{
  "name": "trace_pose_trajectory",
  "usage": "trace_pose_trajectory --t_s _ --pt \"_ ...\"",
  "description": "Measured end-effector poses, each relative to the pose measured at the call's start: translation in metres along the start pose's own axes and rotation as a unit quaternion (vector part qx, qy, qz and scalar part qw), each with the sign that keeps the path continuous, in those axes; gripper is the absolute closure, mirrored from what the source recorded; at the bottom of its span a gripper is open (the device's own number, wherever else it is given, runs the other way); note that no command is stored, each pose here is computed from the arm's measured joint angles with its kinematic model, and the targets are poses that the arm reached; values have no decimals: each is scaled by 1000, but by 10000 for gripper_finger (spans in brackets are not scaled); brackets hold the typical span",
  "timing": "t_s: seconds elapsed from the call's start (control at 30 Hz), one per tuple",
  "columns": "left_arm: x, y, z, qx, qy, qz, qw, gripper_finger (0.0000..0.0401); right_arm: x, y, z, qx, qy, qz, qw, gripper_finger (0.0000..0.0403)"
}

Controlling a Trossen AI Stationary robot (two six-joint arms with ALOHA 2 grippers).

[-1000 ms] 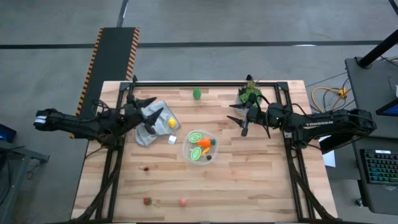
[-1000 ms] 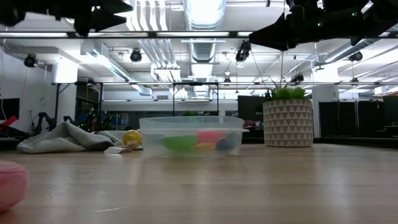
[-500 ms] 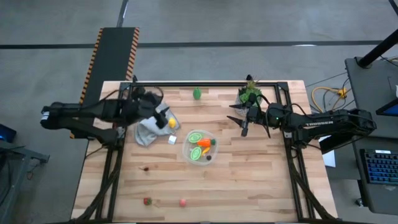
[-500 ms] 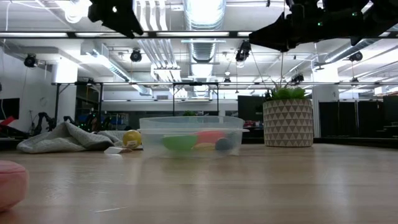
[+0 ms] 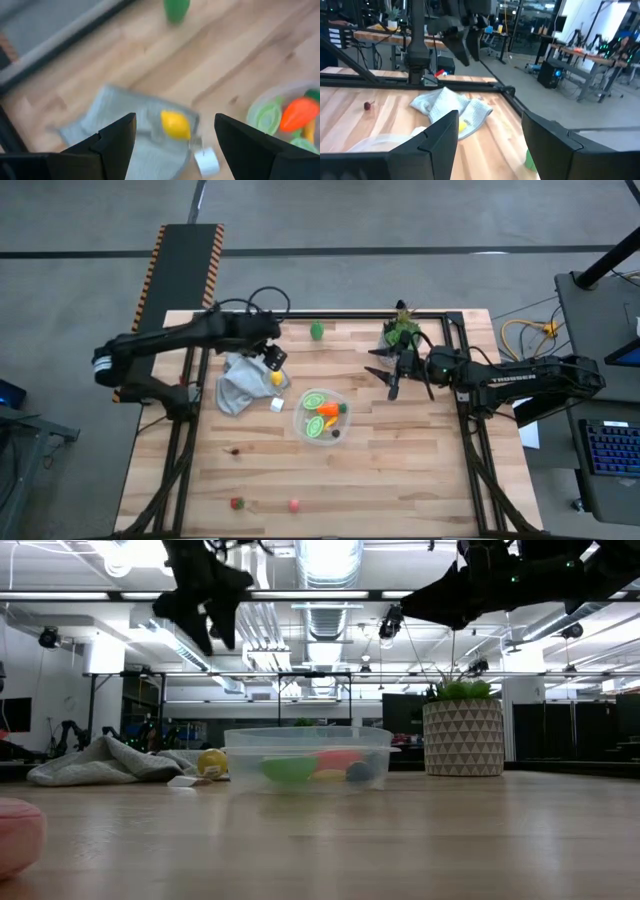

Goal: Pick and placing Produce into tupperware
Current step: Put the yellow lemon into the transparent bin

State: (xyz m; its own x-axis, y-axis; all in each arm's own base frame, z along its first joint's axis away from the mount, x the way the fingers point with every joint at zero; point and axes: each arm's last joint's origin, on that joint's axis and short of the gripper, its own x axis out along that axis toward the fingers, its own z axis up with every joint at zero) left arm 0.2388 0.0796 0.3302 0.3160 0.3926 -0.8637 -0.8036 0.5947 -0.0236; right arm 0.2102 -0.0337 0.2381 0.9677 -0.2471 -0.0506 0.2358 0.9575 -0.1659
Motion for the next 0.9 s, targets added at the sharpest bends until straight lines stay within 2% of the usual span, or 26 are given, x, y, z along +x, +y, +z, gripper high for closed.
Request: trace_pose_trajectory --t_s 0.1,0.27,0.57,0.9 --pt "17 1 0 -26 55 14 998 146 -1 0 -3 5 7 1 1000 193" --pt "39 -5 2 -65 103 19 992 146 -1 1 -10 2 39 6 999 193" --pt "71 -16 1 -111 148 49 982 146 -2 3 -20 10 89 13 996 193" --pt "91 -23 1 -156 159 67 973 146 -4 4 -27 16 109 17 994 193"
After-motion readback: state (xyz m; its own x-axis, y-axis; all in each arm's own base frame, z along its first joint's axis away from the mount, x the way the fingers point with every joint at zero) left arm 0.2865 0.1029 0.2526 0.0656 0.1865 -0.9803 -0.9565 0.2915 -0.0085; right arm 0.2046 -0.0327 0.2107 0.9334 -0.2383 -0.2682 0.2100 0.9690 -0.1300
